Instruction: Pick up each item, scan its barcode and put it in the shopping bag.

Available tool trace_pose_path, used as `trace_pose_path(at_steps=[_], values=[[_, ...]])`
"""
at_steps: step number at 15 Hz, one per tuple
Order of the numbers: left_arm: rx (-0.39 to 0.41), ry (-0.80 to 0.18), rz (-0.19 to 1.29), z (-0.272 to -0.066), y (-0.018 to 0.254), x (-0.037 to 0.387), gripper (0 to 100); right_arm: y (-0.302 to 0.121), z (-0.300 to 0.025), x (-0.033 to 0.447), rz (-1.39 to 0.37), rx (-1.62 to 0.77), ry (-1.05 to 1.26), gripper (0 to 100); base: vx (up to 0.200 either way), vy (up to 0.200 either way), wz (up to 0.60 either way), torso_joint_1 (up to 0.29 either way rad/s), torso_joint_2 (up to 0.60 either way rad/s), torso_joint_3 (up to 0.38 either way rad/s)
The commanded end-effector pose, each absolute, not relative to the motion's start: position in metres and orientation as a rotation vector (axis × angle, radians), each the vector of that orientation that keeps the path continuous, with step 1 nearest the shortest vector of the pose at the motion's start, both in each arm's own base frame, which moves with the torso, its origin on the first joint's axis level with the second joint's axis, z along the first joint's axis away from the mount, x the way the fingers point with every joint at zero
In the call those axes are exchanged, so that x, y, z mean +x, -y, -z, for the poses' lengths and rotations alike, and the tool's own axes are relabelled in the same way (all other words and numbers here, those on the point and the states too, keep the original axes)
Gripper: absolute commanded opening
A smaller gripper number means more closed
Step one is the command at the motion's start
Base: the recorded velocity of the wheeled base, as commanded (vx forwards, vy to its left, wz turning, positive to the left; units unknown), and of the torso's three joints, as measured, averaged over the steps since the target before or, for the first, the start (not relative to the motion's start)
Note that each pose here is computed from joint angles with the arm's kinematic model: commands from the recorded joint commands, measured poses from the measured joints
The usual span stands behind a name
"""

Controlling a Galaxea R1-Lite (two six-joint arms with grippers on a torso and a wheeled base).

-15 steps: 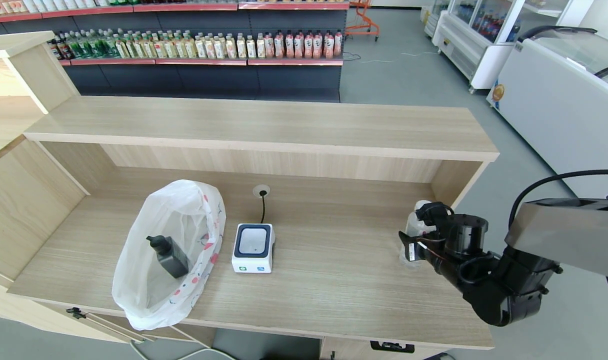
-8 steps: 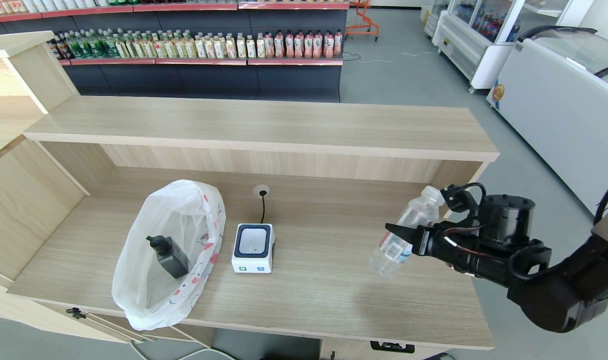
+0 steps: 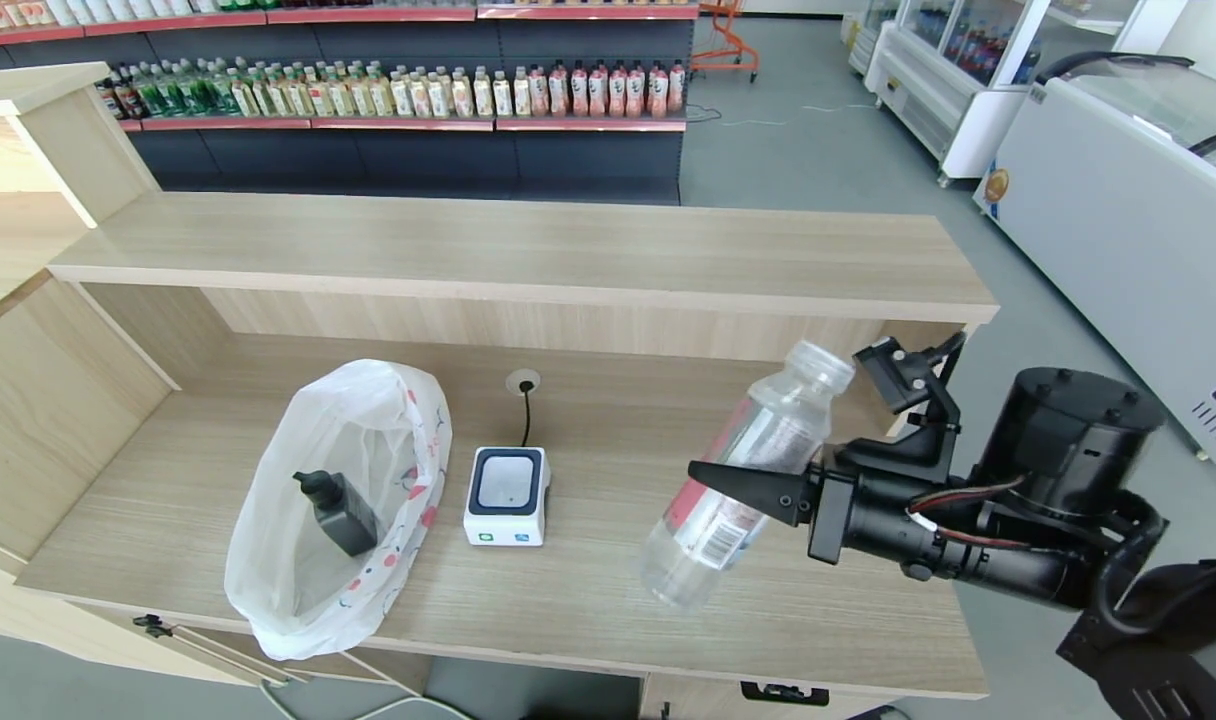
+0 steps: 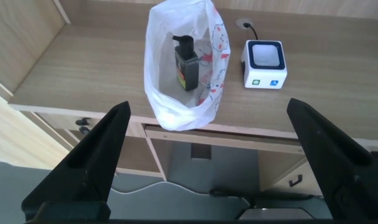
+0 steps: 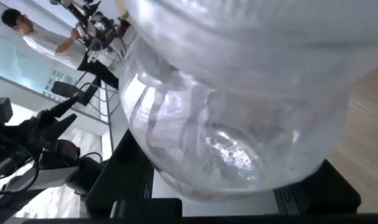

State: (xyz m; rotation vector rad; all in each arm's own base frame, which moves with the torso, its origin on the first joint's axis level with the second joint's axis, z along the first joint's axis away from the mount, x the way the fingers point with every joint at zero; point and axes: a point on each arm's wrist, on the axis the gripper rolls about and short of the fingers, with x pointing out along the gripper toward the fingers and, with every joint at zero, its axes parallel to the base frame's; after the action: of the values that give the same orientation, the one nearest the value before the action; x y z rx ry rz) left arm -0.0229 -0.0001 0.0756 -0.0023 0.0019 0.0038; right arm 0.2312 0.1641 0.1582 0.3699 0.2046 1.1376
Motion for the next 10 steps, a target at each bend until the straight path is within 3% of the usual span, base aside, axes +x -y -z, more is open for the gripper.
trace_pose_path(at_steps=[1,10], values=[[-0.003,-0.002,-0.005,-0.076,0.000,-0.023,100,-0.170,-0.164,0.222,-1.194,0.362,-0.162,0,0.000,0.000,0.00,0.000,0.00,0.000],[-0.003,-0.002,-0.005,-0.076,0.000,-0.023,100,-0.177,-0.151,0.215,-1.237,0.234,-0.087,0,0.000,0.000,0.00,0.000,0.00,0.000]])
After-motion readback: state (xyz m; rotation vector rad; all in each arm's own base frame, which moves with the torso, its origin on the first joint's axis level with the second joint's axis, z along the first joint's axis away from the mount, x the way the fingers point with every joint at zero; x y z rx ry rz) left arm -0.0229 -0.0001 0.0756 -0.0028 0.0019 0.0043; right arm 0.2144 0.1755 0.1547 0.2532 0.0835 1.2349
